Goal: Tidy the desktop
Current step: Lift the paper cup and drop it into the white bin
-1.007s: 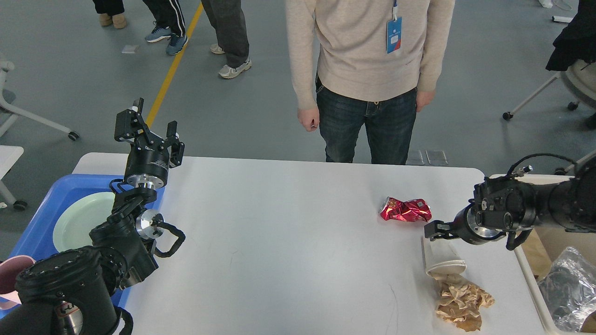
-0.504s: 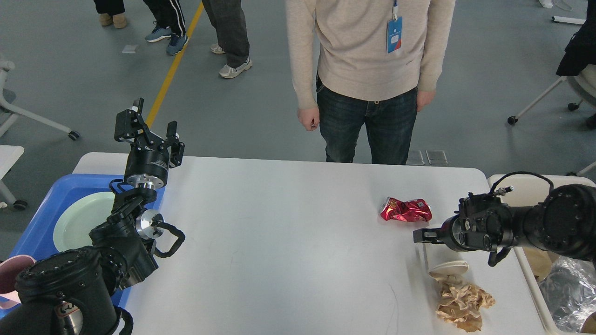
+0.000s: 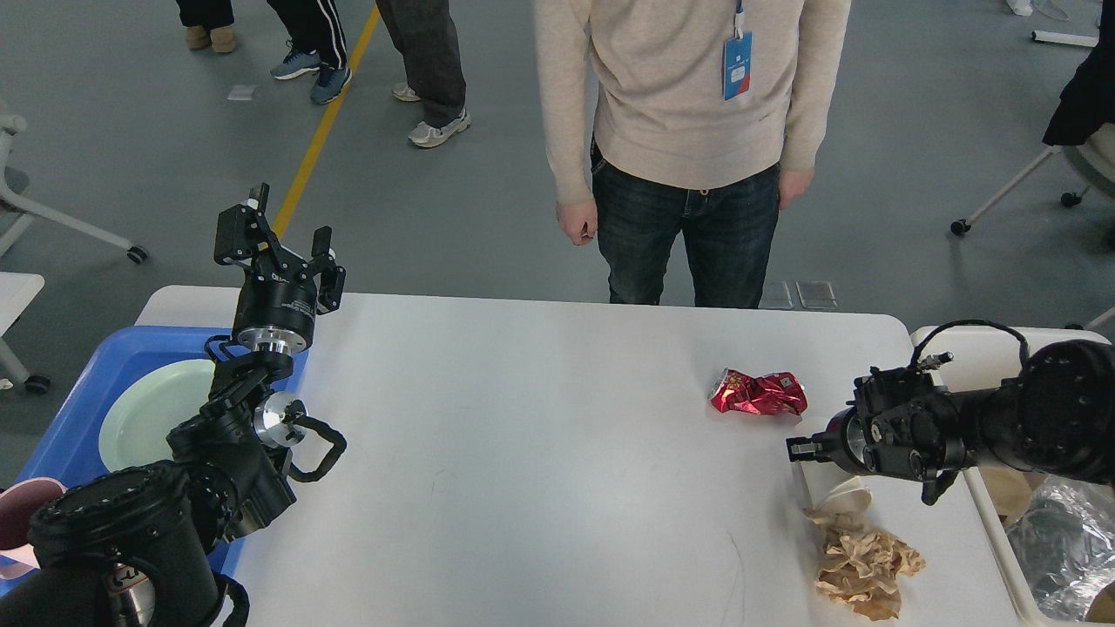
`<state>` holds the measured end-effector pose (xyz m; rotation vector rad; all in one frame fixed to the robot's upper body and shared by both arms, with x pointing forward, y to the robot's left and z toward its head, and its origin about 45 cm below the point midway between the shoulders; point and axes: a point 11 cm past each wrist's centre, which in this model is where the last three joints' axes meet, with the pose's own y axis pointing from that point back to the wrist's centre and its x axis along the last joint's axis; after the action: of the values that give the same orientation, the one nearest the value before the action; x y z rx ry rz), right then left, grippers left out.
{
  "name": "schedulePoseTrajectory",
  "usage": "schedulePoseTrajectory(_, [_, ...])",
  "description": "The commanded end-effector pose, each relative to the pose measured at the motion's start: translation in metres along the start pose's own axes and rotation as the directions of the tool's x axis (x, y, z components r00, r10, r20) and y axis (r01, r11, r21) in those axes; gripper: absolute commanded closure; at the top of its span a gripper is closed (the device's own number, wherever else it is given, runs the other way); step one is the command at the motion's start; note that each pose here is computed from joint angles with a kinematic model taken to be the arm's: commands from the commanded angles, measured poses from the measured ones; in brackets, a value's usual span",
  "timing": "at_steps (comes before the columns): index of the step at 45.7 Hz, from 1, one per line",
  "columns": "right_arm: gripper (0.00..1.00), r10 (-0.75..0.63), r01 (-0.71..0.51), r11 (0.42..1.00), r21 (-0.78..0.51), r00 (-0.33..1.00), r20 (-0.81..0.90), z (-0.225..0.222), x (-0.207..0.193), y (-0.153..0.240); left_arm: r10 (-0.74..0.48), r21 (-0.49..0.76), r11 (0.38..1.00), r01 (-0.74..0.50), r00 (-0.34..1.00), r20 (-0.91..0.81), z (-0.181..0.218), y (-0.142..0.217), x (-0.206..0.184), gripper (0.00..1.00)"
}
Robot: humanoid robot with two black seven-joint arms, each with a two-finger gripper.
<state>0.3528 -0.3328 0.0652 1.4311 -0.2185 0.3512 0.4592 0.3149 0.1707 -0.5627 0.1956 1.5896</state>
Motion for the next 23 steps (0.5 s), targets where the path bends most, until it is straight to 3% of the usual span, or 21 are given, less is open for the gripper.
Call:
schedulePoseTrajectory(1, [1.0,0.03,-0.03,1.0,-0.005,0.999,0.028,0.012,0.019,0.015,-0.001,0.0,1.0,0.001,1.0,-0.001,0.0,0.0,0.0,0.03])
schedulePoseTrajectory(12, [1.0,0.075,-0.075,0.997,-0.002,0.991,0.108,0.042,0.072,0.081,-0.001,0.0,1.0,0.001,1.0,-0.001,0.0,0.0,0.0,0.03])
schedulePoseTrajectory(23, [1.0,0.136,-0.147,0.989,0.029,0.962,0.237,0.081,0.145,0.203,0.0,0.0,1.0,0.0,1.0,0.0,0.0,0.0,0.0,0.03])
